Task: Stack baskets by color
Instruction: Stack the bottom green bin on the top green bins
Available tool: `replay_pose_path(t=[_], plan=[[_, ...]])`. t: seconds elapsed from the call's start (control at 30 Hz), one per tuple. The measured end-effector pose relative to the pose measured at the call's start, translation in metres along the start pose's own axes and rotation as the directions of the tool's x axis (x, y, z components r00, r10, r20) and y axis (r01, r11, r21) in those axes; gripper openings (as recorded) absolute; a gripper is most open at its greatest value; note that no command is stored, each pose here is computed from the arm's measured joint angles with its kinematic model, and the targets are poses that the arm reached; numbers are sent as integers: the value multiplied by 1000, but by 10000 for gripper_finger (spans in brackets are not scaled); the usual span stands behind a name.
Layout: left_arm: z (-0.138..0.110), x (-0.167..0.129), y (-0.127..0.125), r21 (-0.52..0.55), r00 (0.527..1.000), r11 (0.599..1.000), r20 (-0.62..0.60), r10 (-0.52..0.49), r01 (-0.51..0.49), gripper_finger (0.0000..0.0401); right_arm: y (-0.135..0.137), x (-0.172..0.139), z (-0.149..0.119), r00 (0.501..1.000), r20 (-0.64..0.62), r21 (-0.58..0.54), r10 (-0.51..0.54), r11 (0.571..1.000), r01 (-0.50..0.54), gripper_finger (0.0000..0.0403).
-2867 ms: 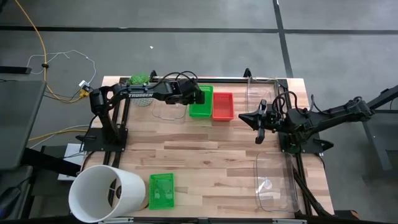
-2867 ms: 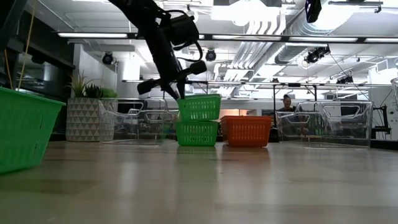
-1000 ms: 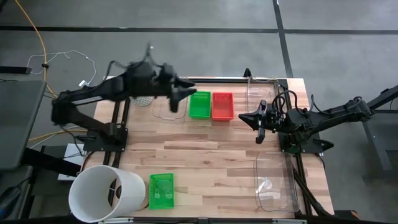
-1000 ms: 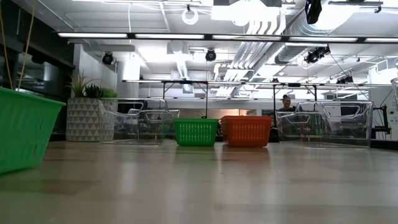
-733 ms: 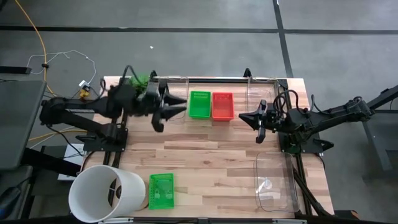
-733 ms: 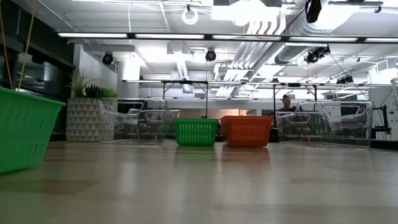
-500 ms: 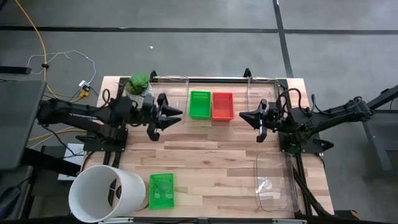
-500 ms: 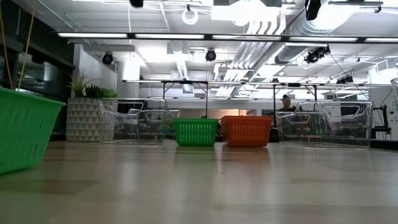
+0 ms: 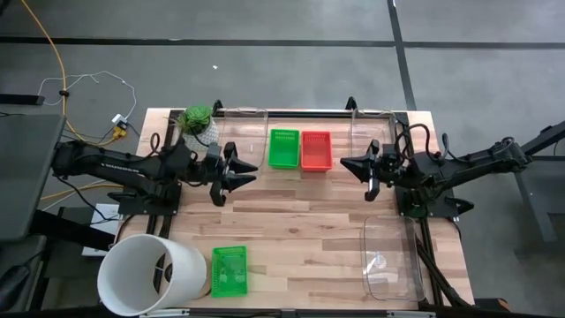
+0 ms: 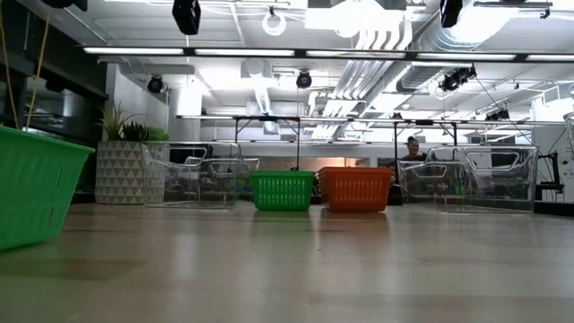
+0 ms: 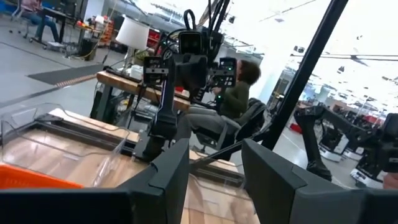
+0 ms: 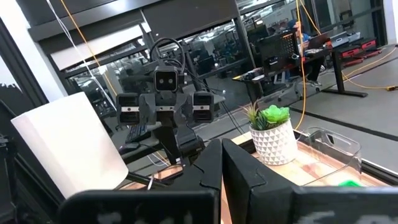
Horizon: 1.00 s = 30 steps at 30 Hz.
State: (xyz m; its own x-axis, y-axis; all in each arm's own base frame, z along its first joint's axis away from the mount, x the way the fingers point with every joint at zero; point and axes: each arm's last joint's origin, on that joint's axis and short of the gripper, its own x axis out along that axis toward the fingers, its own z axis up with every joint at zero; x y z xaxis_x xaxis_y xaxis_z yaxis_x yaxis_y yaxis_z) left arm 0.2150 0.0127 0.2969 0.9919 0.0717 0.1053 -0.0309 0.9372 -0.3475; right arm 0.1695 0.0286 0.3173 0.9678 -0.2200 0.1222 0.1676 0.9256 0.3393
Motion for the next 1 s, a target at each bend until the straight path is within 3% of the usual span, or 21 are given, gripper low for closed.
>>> replay_pose_path(t=[0.27,0.37,0.43,0.53,0.67,0.83,0.93,1.0], plan=[[-8,6,4,-58,998,996,-30,61,-63,138,0,0,-1,1000,-7,-11,-1,1000,1,0],[-7,18,-1,-28,991,997,-119,62,-65,138,0,0,-1,1000,-7,-11,-2,1000,2,0],[-8,29,-7,39,968,998,-245,55,-47,138,0,0,-1,1000,-8,-12,-2,1000,2,0],[-17,46,-16,170,886,985,-461,53,30,138,0,0,-1,1000,-12,-14,-3,1000,3,0],[-33,65,-28,284,742,934,-670,32,216,138,0,0,-2,1000,-18,-16,-4,1000,4,0],[-60,81,-44,297,548,858,-836,23,418,138,-1,0,-2,1000,-22,-11,-5,1000,5,0],[-75,84,-55,293,436,788,-899,35,541,138,-1,0,-3,1000,-25,-13,-6,1000,6,0],[-85,86,-63,289,385,730,-922,39,620,138,-1,0,-3,1000,-27,-14,-7,1000,6,0]])
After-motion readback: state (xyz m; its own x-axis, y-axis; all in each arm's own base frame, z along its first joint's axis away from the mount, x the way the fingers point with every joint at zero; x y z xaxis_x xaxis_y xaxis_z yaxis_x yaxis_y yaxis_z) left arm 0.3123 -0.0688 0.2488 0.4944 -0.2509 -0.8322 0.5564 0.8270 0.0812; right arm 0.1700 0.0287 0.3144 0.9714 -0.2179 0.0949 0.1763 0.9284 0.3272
